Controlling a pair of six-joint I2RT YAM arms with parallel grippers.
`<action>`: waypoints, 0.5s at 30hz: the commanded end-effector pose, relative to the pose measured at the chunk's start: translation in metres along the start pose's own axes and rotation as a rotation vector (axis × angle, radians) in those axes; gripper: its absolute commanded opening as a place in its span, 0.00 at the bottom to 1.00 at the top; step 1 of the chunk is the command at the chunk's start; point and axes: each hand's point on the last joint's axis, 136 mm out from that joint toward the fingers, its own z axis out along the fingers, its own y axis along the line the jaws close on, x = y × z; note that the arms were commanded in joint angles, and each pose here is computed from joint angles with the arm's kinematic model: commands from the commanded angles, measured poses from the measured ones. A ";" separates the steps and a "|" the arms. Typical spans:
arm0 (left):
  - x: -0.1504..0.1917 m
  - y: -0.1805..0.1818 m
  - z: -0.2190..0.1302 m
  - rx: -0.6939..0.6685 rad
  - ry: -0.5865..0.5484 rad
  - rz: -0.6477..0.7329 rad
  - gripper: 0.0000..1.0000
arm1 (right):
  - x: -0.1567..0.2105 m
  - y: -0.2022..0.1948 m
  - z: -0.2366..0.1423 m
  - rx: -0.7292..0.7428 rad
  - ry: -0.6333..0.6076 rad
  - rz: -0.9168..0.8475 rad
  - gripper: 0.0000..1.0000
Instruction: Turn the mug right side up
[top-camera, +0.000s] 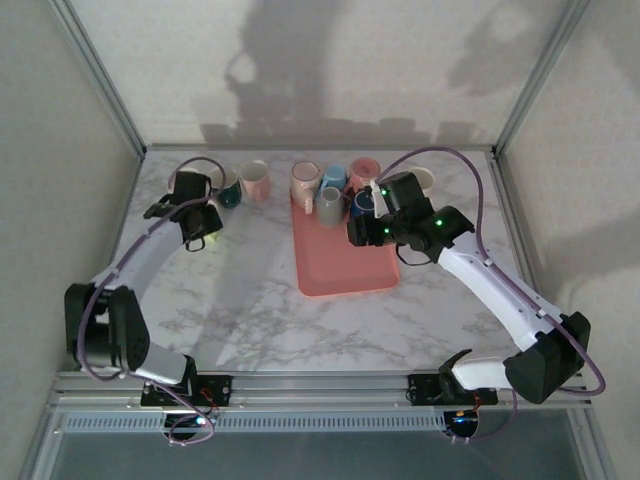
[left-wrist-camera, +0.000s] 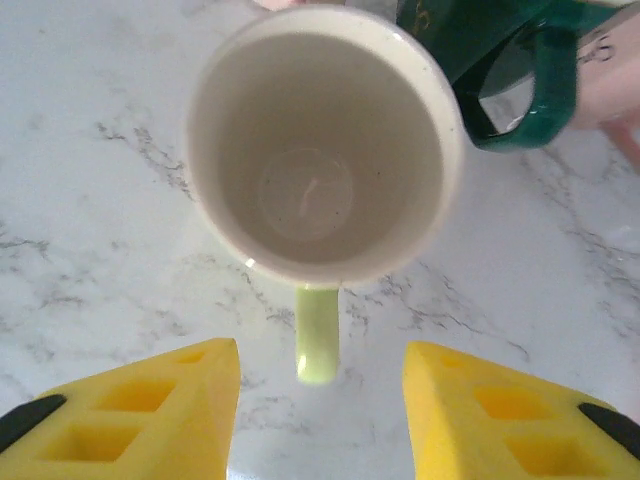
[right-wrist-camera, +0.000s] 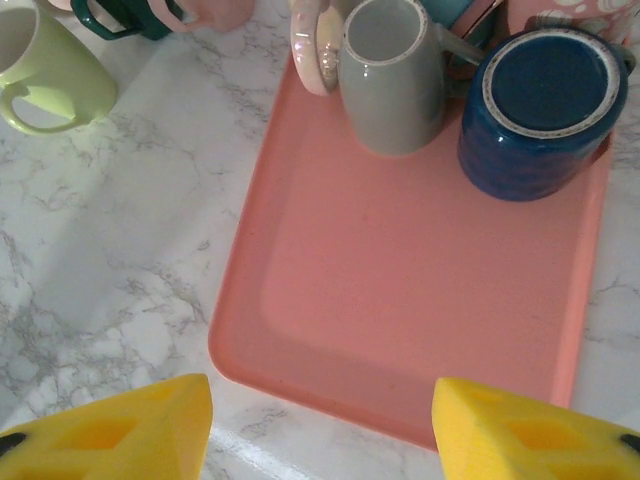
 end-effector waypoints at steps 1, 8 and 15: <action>0.014 0.012 -0.020 0.009 0.013 -0.029 0.48 | -0.004 -0.006 -0.018 0.021 -0.043 0.003 0.61; 0.027 0.013 -0.031 0.039 0.028 -0.021 0.49 | -0.002 -0.003 -0.019 0.006 -0.039 0.020 0.61; 0.029 0.008 -0.034 0.074 0.027 -0.019 0.49 | 0.002 -0.002 -0.010 -0.007 -0.016 0.026 0.61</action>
